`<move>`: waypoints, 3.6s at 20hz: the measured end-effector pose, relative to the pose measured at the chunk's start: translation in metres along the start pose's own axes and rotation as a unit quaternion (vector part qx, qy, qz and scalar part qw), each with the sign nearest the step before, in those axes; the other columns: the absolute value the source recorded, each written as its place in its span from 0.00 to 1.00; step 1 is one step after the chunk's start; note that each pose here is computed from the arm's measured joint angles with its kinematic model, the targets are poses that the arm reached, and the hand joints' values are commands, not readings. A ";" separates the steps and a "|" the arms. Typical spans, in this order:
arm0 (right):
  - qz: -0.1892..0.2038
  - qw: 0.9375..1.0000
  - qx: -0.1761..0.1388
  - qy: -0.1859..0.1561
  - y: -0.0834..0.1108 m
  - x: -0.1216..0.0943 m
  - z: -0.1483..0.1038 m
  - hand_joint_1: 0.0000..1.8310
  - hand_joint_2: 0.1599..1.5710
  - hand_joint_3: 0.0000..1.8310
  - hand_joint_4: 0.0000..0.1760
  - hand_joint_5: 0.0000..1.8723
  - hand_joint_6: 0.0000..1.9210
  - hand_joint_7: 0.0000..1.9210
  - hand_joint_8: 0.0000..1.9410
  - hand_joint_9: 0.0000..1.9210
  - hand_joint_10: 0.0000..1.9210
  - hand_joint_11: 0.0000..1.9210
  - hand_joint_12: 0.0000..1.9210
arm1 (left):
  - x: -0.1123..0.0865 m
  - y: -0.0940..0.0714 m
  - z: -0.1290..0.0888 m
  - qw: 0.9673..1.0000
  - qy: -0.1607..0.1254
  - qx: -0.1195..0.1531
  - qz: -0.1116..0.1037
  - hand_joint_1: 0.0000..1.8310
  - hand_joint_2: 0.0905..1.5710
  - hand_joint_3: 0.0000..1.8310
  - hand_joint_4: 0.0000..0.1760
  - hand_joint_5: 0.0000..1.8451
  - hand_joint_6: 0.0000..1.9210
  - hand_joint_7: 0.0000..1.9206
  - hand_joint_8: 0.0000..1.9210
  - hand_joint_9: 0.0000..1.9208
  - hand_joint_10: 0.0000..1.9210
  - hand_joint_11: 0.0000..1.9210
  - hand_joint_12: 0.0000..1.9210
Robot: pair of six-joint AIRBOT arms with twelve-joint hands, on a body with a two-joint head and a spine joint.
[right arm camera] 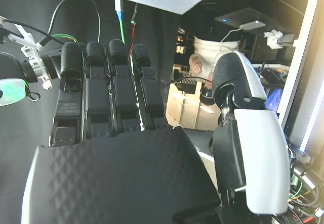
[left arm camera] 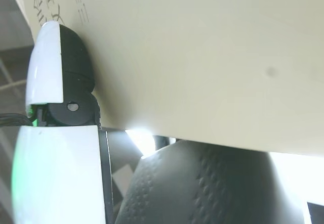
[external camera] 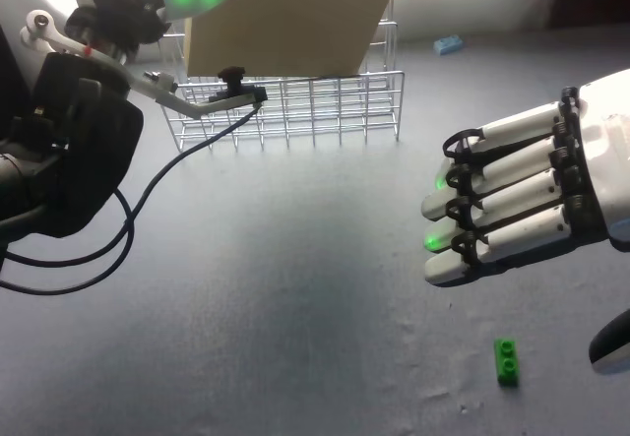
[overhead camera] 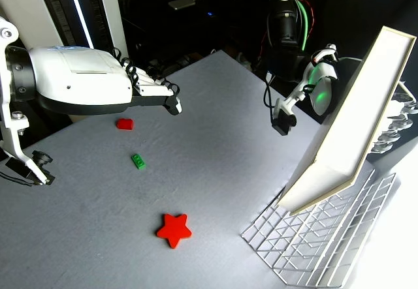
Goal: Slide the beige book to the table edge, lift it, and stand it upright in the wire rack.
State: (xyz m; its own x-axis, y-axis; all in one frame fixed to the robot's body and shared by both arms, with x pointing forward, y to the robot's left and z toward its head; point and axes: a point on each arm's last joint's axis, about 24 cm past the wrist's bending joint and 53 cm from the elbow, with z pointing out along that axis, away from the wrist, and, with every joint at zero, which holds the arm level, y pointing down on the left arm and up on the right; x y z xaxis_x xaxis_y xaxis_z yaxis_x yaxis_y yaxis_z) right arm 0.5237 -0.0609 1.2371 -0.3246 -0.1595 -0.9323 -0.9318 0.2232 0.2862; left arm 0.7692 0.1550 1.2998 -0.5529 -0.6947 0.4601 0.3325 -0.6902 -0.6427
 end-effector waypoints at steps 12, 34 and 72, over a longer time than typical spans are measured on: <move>-0.001 1.000 -0.006 0.001 0.003 0.000 0.005 0.15 0.72 0.00 0.00 0.16 0.00 0.15 0.00 0.15 0.00 0.00 0.41 | 0.000 0.010 0.000 1.000 0.005 0.013 0.004 0.73 0.76 0.00 0.00 0.41 0.63 0.39 0.72 0.39 0.77 0.32 0.78; -0.003 1.000 -0.019 0.003 0.008 -0.001 0.020 0.15 0.72 0.00 0.00 0.16 0.00 0.15 0.00 0.15 0.00 0.00 0.43 | -0.016 -0.006 -0.005 0.994 0.005 0.046 0.100 0.74 0.76 0.00 0.00 0.40 0.64 0.40 0.70 0.39 0.77 0.31 0.80; -0.008 0.999 -0.046 0.005 0.022 -0.005 0.039 0.14 0.73 0.00 0.00 0.15 0.00 0.15 0.00 0.14 0.00 0.00 0.40 | 0.000 0.003 -0.019 0.992 0.022 0.071 0.107 0.73 0.76 0.00 0.00 0.42 0.64 0.39 0.71 0.39 0.77 0.32 0.79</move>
State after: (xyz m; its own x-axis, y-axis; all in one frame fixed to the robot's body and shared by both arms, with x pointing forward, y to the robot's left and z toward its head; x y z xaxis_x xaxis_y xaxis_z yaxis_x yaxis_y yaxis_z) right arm 0.5105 -0.0181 1.2393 -0.3112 -0.1719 -0.9347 -0.9476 0.1313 0.2914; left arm 0.7559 0.1569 1.2860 -0.4908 -0.8206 0.2928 0.5475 -0.5519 -0.6290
